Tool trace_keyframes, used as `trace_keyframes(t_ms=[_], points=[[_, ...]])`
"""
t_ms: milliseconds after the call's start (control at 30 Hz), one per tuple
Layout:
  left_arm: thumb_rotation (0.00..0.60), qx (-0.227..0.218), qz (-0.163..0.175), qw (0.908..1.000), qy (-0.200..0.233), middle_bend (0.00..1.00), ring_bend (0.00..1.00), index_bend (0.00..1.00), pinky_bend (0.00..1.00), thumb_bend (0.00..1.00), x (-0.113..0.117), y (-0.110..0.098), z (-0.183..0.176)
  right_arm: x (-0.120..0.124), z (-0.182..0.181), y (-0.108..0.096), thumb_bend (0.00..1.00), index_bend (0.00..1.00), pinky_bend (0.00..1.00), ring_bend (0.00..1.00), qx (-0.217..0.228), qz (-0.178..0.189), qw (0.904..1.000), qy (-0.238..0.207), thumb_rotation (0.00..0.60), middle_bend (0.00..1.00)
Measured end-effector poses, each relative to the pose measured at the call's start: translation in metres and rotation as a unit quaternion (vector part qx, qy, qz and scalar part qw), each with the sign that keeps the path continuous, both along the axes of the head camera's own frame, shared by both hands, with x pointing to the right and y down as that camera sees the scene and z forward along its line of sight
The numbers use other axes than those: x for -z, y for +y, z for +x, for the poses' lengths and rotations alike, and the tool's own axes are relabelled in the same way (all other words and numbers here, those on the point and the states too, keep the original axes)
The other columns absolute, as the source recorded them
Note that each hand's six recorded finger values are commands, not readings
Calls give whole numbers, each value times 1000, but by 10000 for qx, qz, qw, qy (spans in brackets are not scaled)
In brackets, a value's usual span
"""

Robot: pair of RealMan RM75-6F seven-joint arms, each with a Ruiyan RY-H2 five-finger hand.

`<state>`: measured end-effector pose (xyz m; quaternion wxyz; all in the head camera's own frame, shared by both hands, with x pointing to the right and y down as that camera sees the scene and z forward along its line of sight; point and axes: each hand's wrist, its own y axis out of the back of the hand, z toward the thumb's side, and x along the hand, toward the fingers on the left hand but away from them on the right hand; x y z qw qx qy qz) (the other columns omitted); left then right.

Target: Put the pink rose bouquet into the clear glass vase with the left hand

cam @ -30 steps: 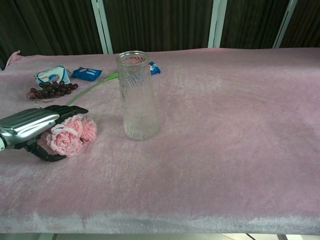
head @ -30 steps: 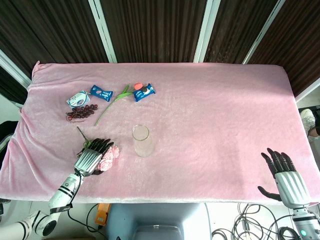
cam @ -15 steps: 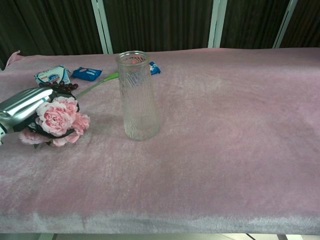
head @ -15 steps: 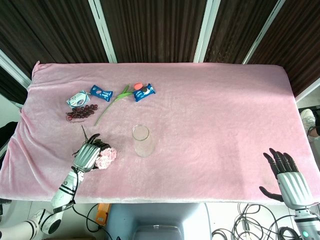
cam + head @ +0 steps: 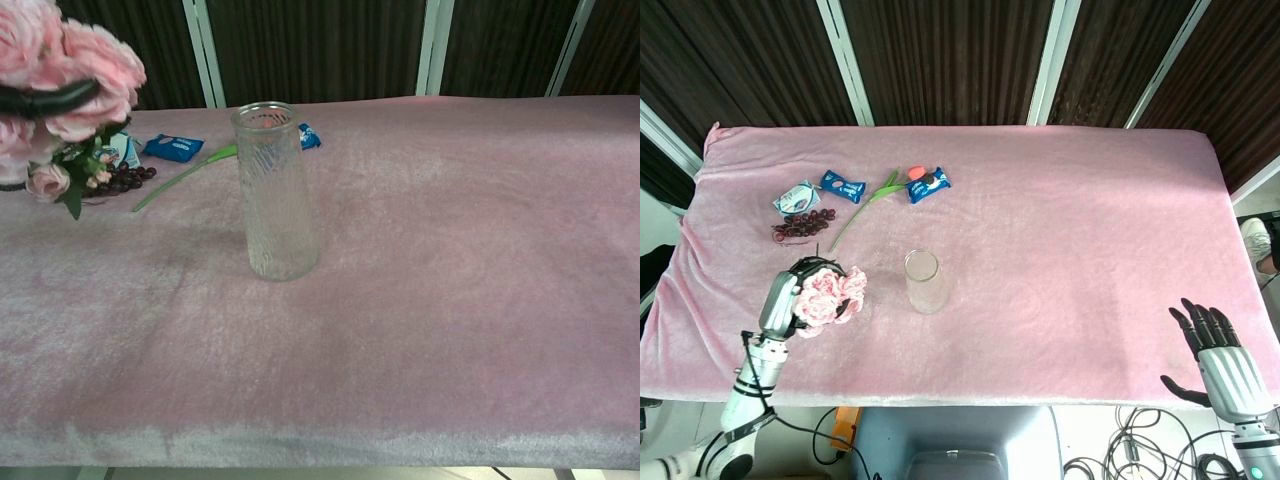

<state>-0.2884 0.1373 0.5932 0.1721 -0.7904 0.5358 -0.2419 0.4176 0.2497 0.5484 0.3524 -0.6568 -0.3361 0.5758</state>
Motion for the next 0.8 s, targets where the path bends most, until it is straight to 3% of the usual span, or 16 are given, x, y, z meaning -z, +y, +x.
trace_keyframes(t_ms=[167,333,567,800], points=[[600,339,-377,9924,1124,826,628,859,433,440,70,-21,14,1,1,0,298,0,0,0,-2,-15,10000,-14,600,0],[600,579,-708,9813,1693,830,628,861,536,442,121,-42,24,1,2,0,298,0,0,0,-10,-40,10000,-26,600,0],[600,774,-1164,9650,2221,831,628,861,587,441,136,-76,54,1,4,0,298,0,0,0,-26,-59,10000,-50,600,0],[600,556,-1292,9635,2278,833,628,860,604,442,147,-91,91,3,6,-1,298,0,0,0,-65,-55,9999,-70,600,0]])
